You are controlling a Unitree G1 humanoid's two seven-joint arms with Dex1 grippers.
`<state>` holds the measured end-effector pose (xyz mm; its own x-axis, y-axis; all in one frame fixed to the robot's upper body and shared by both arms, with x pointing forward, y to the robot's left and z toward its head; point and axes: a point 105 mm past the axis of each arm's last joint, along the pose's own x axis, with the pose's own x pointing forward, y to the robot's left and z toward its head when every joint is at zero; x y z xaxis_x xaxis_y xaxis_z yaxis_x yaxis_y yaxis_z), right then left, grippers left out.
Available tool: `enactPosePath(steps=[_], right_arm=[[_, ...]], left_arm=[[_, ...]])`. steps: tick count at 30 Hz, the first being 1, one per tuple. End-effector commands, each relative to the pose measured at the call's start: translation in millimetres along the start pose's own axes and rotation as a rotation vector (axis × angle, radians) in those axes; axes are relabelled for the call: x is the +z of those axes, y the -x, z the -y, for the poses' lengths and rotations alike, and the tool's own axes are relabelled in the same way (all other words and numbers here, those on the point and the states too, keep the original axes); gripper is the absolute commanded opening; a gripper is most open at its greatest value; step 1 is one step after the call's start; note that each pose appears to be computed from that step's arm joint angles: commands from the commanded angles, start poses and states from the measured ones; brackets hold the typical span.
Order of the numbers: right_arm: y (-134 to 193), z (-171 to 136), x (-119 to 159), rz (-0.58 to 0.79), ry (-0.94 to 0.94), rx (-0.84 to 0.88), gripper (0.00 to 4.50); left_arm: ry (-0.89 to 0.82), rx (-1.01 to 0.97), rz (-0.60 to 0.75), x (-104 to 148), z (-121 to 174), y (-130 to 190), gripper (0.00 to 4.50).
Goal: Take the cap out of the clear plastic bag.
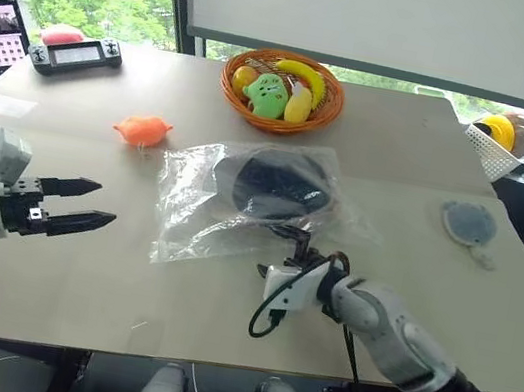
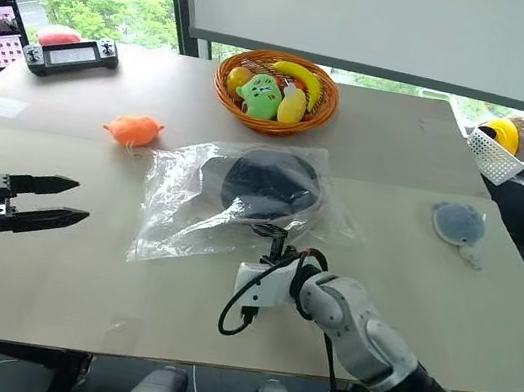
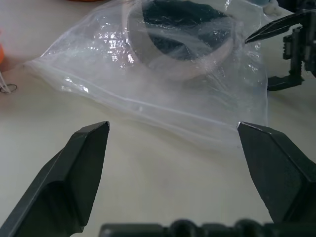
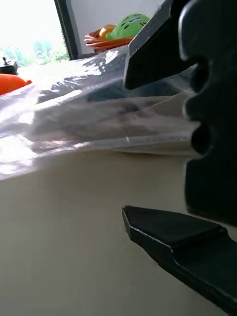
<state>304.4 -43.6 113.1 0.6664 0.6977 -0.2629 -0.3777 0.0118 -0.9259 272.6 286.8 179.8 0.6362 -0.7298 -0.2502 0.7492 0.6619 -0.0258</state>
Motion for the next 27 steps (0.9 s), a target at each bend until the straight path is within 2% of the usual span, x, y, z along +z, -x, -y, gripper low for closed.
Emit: enactPosePath(steps=[1, 7, 13, 14, 15, 17, 25, 27], right_arm=[[-11, 23, -15, -0.090, 0.035, -0.122, 4.50], [-17, 30, -37, -0.199, -0.007, -0.175, 4.50], [-14, 6, -56, -0.284, -0.054, -0.090, 4.50], [-14, 4, -56, -0.283, -0.061, -0.083, 3.97], [-14, 2, -56, -0.282, -0.065, -0.077, 3.82], [-13, -3, -55, -0.280, -0.070, -0.063, 3.04], [-12, -6, -58, -0.299, -0.044, -0.052, 0.37], [-11, -3, -60, -0.306, -0.019, -0.075, 0.02]], left_arm=[[-0.033, -0.013, 0.023, 9, 1, -2, 4.46], [-0.037, -0.013, 0.015, 6, 0, -5, 4.46], [-0.046, -0.001, 0.008, 4, -4, -7, 4.46], [-0.048, 0.000, 0.007, 4, -5, -7, 4.50], [-0.048, 0.000, 0.007, 4, -5, -7, 4.50], [-0.049, 0.001, 0.006, 3, -6, -8, 4.50], [-0.052, 0.000, 0.007, 2, -10, -13, 4.50], [-0.052, 0.000, 0.008, 1, -11, -14, 4.50]])
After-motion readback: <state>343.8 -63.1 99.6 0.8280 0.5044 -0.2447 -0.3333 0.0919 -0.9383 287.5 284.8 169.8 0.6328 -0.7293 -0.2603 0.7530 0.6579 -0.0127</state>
